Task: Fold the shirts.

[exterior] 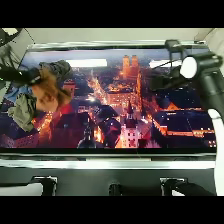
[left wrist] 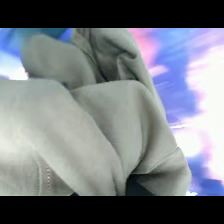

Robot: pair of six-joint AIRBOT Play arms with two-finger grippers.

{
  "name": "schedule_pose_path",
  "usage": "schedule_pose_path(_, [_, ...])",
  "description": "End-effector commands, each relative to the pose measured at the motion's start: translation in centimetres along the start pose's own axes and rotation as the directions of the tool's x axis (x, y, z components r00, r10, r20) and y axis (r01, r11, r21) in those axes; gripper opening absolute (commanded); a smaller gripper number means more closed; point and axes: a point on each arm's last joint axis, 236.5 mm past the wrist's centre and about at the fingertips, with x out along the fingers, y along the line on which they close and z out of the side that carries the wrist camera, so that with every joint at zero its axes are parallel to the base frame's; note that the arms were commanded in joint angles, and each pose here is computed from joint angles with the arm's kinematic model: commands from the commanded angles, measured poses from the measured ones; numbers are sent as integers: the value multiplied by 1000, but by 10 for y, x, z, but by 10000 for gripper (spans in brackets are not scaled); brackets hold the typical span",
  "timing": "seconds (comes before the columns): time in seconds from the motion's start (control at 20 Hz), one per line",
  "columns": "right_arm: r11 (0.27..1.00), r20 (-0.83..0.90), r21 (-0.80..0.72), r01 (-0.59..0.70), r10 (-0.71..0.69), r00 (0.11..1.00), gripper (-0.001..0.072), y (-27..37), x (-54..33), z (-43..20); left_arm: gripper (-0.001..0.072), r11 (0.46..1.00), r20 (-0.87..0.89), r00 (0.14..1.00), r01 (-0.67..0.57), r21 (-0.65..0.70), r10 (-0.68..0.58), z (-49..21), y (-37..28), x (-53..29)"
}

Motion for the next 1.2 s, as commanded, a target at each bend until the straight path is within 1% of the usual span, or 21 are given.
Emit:
schedule_pose_path(0.0, [994,131,-7,105,-104,986,695,-30,-59,11,29,953,207,942,222,204,-263,3,-122,-118])
schedule_pose_path(0.1, [993,180,3,116,-115,977,695,-36,-91,8,28,878,197,878,366,310,-436,-27,-195,-163])
schedule_pose_path(0.15, [993,203,10,121,-120,972,696,-39,-108,6,28,835,168,852,416,360,-497,-46,-224,-177])
schedule_pose_path(0.3, [986,251,33,162,-165,954,695,-55,-151,-8,28,724,40,802,516,458,-596,-103,-284,-193])
schedule_pose_path(0.35, [982,255,44,183,-188,948,695,-61,-165,-16,28,700,-7,795,538,470,-606,-121,-295,-190])
schedule_pose_path(0.4, [979,248,54,198,-205,947,695,-67,-175,-25,28,686,-61,796,555,470,-602,-140,-302,-179])
schedule_pose_path(0.5, [977,190,70,204,-213,958,694,-71,-185,-50,27,684,-197,809,577,446,-554,-187,-305,-139])
schedule_pose_path(0.6, [976,67,93,196,-202,977,690,-68,-183,-81,27,712,-352,812,580,395,-465,-241,-292,-87])
schedule_pose_path(0.7, [979,-9,85,188,-187,982,684,-64,-177,-95,27,735,-505,766,595,325,-397,-293,-276,-36])
schedule_pose_path(0.85, [987,4,71,147,-148,989,681,-53,-157,-79,29,797,-655,702,550,250,-280,-345,-248,31])
schedule_pose_path(0.9, [989,1,64,132,-133,991,681,-47,-146,-72,104,813,-685,682,536,228,-258,-352,-244,44])
schedule_pose_path(0.95, [991,-9,57,125,-125,992,681,-44,-133,-67,527,824,-708,662,528,206,-247,-351,-241,51])
schedule_pose_path(1.0, [992,-26,44,117,-116,993,681,-40,-118,-63,720,827,-714,657,525,201,-243,-340,-239,52])
schedule_pose_path(1.05, [994,-47,19,108,-107,993,682,-36,-103,-60,720,827,-702,667,524,205,-249,-320,-237,48])
schedule_pose_path(1.15, [996,-102,-62,70,-76,992,682,-26,-67,-57,720,834,-641,729,493,248,-241,-264,-219,33])
